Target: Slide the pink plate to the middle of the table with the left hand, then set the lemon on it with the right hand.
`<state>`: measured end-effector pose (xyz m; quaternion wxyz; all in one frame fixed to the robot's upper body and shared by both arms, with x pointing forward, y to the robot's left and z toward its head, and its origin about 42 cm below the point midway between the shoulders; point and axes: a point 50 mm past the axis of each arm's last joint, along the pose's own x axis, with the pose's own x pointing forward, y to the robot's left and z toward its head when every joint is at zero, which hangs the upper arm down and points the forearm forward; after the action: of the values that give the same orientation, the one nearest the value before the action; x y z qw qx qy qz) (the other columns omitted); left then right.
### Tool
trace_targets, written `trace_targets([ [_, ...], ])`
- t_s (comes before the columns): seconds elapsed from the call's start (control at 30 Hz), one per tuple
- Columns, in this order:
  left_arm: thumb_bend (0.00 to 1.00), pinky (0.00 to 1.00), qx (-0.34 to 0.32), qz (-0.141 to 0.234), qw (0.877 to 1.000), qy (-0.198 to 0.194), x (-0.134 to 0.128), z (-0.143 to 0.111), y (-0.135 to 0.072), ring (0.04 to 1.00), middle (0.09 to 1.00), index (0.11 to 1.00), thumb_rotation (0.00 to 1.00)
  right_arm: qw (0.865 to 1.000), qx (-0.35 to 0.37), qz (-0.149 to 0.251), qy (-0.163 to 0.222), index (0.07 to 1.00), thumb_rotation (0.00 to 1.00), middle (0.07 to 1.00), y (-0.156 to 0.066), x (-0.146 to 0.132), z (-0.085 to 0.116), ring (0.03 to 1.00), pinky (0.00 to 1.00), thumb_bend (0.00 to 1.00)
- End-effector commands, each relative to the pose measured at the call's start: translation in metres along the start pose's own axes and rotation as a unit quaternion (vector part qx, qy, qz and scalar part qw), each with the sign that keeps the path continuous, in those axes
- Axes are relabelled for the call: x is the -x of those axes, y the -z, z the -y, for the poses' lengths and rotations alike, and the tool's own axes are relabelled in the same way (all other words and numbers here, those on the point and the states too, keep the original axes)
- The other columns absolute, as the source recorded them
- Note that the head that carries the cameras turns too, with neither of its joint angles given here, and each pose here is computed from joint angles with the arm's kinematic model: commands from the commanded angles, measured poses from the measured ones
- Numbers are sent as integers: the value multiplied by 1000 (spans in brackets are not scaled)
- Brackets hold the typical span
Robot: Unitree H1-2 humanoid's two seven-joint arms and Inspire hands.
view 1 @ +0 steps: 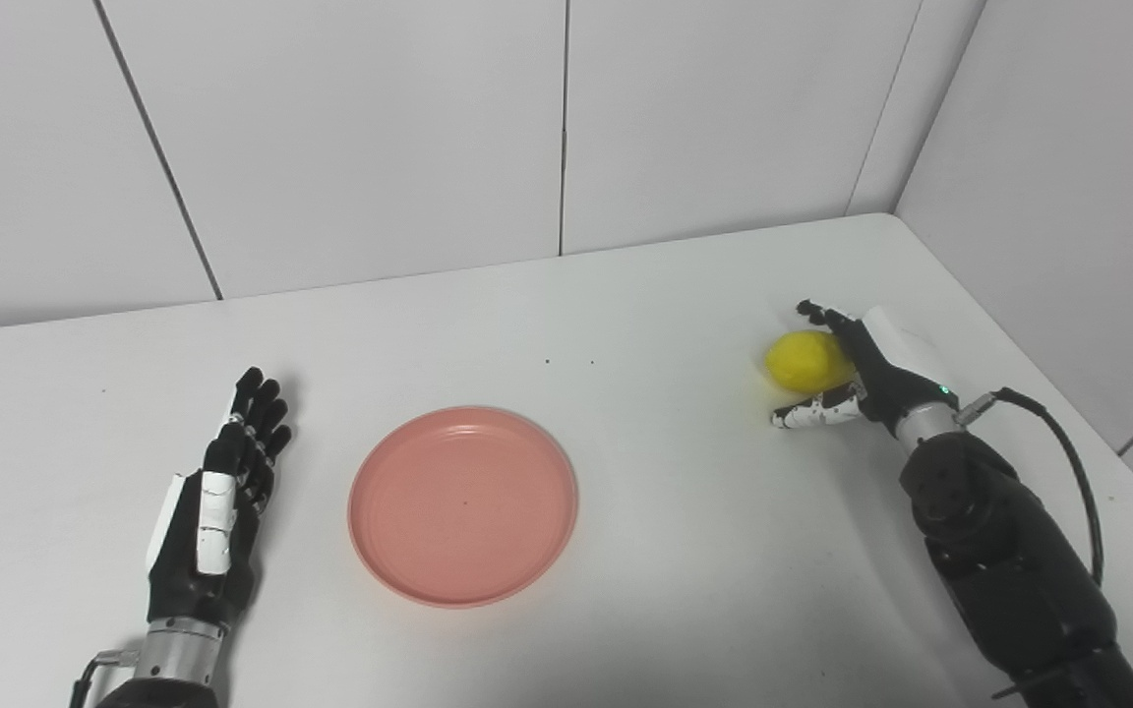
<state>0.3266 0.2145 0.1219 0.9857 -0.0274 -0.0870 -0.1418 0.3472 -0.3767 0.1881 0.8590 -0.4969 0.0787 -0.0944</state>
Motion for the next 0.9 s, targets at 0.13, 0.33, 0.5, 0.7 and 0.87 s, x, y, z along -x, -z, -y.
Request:
trace_targets([
  [0.13,805,1000,19,-41,999,-10,22,6,24,1000,1000,1000,1000,997,-3,36,73,567,0,485,-8,-2,7,391,372,520],
  [0.33,800,1000,19,-42,999,-12,22,7,24,1000,1000,1000,1000,993,-24,38,107,558,0,462,-9,1,8,362,310,505],
  [0.5,812,1000,16,-42,999,-11,22,8,24,1000,1000,1000,1000,991,-35,49,122,517,0,477,-12,4,8,370,230,510],
  [0.7,817,1000,23,-44,999,-8,23,11,24,1000,1000,1000,1000,985,-64,87,134,545,0,461,-25,11,6,355,267,507],
  [0.87,822,1000,21,-47,999,-2,25,18,24,1000,1000,1000,1000,976,-95,145,132,546,0,455,-52,24,5,347,240,506],
])
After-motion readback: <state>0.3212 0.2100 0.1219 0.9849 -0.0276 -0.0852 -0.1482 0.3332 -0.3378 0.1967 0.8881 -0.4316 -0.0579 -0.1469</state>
